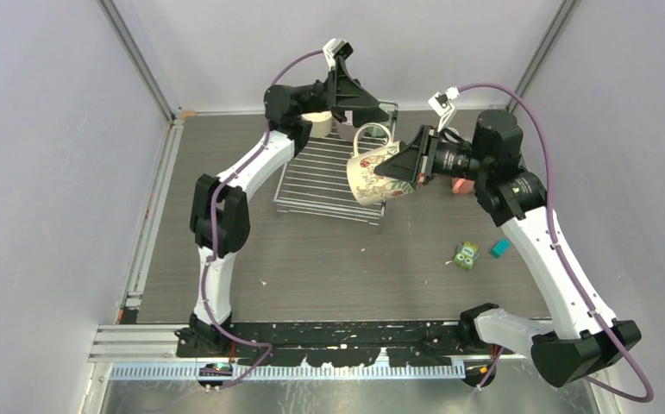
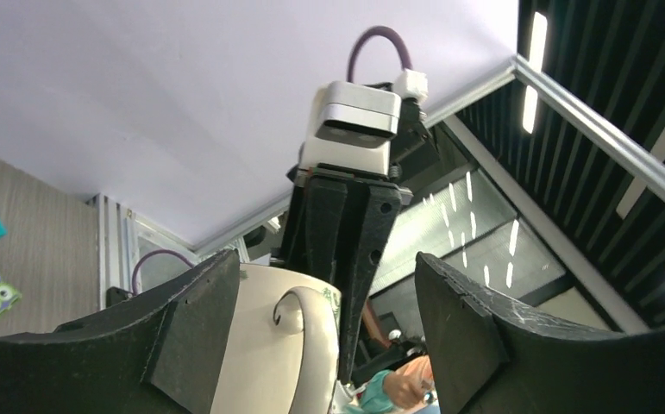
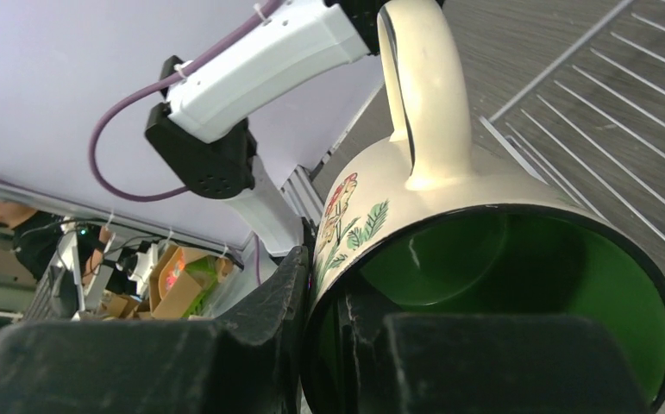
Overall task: Unload the cups from the dish rack
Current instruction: Place the cup at the center of the board.
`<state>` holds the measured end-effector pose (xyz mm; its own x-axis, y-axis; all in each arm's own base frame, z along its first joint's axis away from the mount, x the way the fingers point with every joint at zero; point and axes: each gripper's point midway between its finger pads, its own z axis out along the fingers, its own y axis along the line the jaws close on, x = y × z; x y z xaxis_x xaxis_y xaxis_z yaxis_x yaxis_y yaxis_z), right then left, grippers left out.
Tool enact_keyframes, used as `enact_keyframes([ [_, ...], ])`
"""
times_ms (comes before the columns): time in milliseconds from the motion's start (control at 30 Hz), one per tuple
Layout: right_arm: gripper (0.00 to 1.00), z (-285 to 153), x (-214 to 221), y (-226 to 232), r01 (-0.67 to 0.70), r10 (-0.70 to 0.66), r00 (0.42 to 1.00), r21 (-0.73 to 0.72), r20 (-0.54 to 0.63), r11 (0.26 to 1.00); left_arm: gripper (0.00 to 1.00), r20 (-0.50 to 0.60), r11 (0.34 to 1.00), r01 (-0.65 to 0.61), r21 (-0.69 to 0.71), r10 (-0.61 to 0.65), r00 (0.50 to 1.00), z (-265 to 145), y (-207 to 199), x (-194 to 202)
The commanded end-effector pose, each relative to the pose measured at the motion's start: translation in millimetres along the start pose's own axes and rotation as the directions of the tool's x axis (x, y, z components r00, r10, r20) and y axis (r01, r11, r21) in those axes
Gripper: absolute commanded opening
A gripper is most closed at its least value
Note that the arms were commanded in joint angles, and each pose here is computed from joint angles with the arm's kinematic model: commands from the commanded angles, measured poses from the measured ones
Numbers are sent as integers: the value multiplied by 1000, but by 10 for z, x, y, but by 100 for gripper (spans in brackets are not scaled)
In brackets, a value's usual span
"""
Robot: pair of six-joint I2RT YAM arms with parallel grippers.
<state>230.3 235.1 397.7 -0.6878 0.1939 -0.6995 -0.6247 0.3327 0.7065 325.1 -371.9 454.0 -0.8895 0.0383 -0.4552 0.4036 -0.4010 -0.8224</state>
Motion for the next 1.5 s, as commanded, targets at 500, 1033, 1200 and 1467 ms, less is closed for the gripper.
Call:
enact_keyframes([
  [500, 1, 69, -222, -246, 27, -38, 996, 128, 80, 991, 94, 308, 893, 71, -444, 77, 948, -792, 891, -653],
  [1033, 1, -106, -73, -762, -24, -7, 997, 375, 79, 927, 96, 252, 640, 46, -767, 235, 939, -1364, 998, -567],
  [1200, 1, -213, -41, -938, -55, 14, 995, 442, 95, 895, 96, 242, 634, 33, -773, 248, 938, -1354, 865, -484],
  [1467, 1, -430, 29, -1345, -91, 35, 994, 607, 104, 790, 96, 209, 630, -1, -777, 260, 943, -1276, 635, -236],
])
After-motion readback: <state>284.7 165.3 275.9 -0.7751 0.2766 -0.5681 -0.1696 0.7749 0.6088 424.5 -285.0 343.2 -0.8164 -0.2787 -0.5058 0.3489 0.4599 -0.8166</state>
